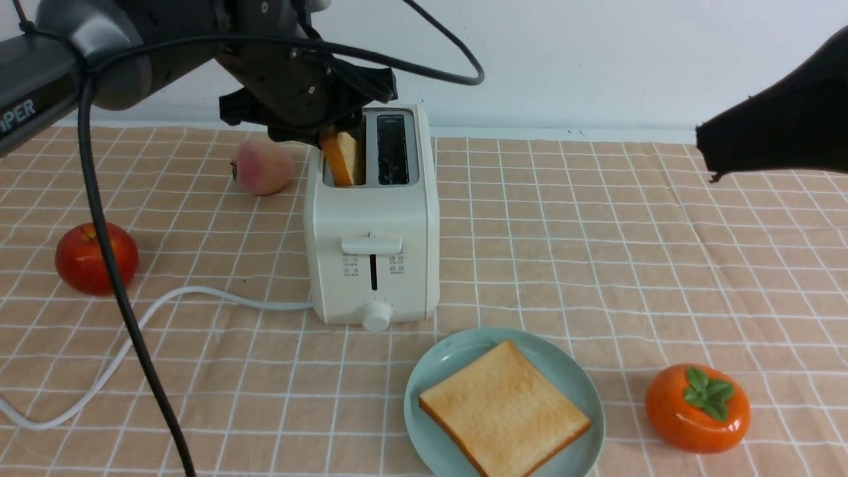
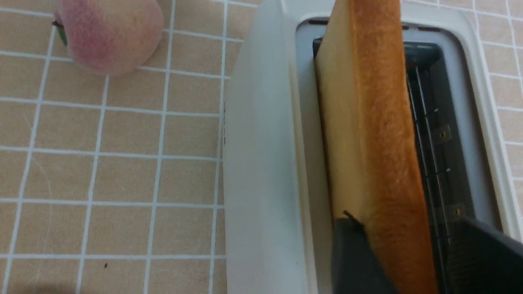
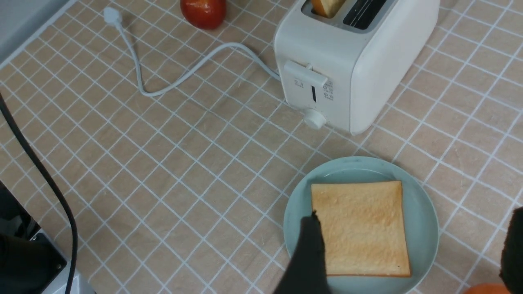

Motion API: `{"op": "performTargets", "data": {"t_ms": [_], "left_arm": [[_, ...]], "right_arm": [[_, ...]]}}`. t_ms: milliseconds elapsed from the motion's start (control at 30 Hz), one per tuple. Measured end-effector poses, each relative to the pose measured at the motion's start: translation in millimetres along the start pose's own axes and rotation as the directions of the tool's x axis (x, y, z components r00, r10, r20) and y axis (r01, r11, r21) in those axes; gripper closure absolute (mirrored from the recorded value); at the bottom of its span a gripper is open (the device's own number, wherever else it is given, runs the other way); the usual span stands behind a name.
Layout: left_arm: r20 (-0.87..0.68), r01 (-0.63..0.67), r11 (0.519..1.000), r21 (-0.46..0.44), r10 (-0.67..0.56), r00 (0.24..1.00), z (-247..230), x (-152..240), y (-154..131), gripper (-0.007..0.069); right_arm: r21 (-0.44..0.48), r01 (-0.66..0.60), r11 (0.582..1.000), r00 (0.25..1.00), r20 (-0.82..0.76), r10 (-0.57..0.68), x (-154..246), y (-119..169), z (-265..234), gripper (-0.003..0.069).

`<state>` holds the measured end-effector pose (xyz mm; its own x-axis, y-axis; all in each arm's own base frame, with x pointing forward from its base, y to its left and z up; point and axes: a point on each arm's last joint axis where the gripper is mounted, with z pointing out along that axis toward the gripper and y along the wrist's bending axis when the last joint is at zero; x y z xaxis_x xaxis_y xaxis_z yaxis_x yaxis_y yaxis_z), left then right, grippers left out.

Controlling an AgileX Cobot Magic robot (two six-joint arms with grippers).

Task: Take toasted bread from bread machine on light coffee tablecloth place on plate.
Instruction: 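Reach for a toast slice standing in the toaster with the left gripper, then place the slice of bread on the plate with the left gripper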

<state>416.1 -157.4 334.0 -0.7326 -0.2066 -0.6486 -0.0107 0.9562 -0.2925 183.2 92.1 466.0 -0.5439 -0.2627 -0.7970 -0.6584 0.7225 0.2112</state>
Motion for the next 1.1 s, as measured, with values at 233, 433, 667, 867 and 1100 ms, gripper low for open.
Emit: {"op": "performTargets", "data": {"t_ms": [233, 433, 667, 867, 1100], "left_arm": [[0.002, -0.052, 0.999, -0.002, 0.052, 0.999, -24, -4, 0, 0.0563], [0.120, -0.084, 0.992, 0.099, 0.072, 0.990, -146, -15, -3, 0.0558], [0.072, -0.125, 0.924, 0.361, 0.106, 0.992, -219, 28, -4, 0.0558], [-0.171, -0.021, 0.752, 0.658, 0.177, 0.969, -165, 102, -8, 0.0558], [-0.238, 0.115, 0.645, 0.756, 0.108, 0.965, -90, 155, 3, 0.0558]], "right_arm": [[-0.001, 0.000, 1.000, 1.000, 0.000, 0.000, 0, 0, 0, 0.0080], [0.011, 0.009, 1.000, 0.999, -0.031, -0.008, 3, -1, 0, 0.0080], [0.019, 0.021, 1.000, 0.999, -0.044, -0.020, 6, 1, -5, 0.0080], [0.032, 0.053, 0.998, 0.997, -0.058, -0.051, 11, 6, -15, 0.0080], [0.057, 0.070, 0.996, 0.995, -0.071, -0.066, 12, 4, -16, 0.0080]]}}
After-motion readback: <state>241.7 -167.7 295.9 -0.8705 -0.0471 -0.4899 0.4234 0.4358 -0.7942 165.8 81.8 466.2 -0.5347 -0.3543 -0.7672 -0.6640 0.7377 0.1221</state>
